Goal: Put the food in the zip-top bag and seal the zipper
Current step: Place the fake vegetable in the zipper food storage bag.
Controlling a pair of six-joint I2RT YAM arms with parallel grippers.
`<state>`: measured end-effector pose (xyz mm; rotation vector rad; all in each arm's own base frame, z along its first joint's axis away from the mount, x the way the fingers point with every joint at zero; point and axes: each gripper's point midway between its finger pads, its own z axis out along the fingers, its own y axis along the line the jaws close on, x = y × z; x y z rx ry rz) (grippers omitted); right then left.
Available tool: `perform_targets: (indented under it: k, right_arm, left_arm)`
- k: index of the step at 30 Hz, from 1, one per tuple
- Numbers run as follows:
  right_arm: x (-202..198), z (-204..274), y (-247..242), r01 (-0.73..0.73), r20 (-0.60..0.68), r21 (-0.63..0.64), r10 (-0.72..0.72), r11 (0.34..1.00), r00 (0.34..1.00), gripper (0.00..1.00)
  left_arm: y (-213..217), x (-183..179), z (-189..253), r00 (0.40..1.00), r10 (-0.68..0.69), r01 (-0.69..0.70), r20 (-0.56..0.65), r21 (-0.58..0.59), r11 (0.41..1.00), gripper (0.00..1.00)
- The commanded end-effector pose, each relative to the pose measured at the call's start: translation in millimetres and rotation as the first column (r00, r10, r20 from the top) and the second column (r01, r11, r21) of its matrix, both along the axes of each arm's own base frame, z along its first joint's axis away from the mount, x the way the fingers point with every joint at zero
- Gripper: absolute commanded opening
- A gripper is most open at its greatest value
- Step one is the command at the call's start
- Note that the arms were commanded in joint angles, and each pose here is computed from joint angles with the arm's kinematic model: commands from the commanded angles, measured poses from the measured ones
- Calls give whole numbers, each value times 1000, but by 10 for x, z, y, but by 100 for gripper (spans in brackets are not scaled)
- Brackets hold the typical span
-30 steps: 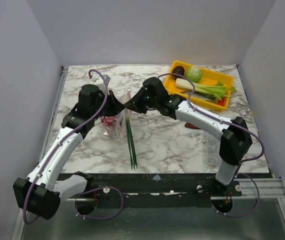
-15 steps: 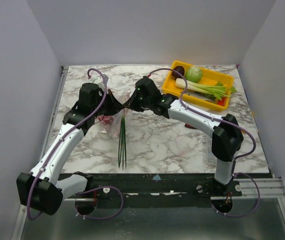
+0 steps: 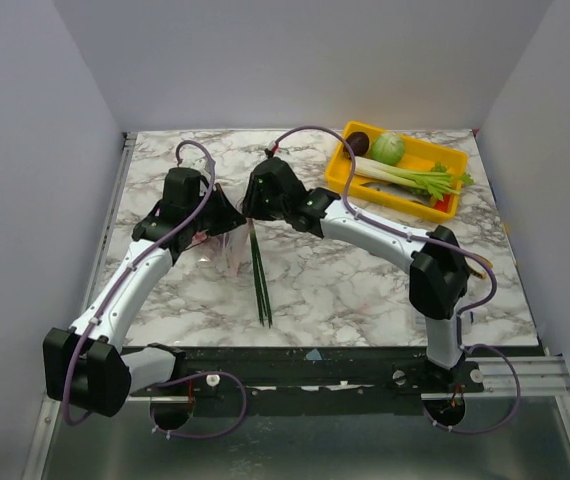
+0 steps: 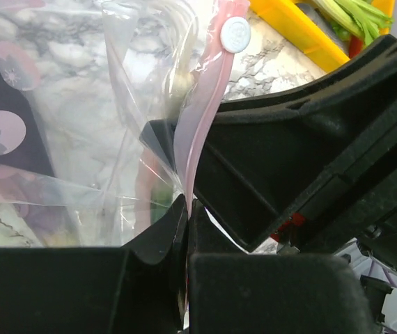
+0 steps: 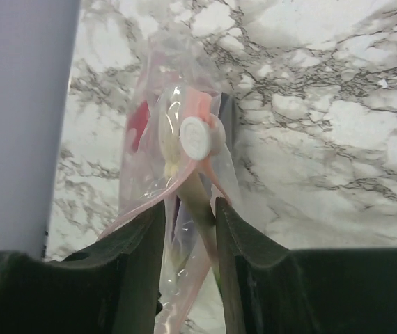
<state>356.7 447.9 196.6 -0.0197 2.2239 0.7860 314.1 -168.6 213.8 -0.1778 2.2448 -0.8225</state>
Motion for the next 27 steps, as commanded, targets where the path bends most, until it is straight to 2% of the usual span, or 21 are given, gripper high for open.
perform_targets:
  k: [1,10,14,18,21,24,27]
  right_arm:
    - [-224,-172,-2,-117,-12,-90,117,989,993,42]
    - [-704,-130,-506,-200,-5,-113,200,973,980,64]
    - [-922,-434,-617,-241,-12,-122,242,963,970,68]
    - [-1231,-742,-479,-260,98,-217,286,941,953,71]
    - [-1235,-1077,-514,-191,88,-271,222,943,971,71]
    - [-1281,-1185,-454,-165,150,-292,216,942,965,73]
    - [-1249,-1299,-529,-102,178,-369,178,924,968,71]
  left_arm:
    - [22,47,-128,999,34,-34,-41,-1,999,0]
    - [41,111,-340,993,60,-58,-103,20,998,0]
    - [46,126,-358,992,63,-61,-106,28,998,0]
    - [43,137,-363,992,62,-59,-109,31,998,0]
    - [42,143,-348,993,62,-59,-104,28,998,0]
    - [43,141,-337,993,60,-57,-99,30,998,0]
    - [50,136,-332,994,60,-57,-95,33,998,0]
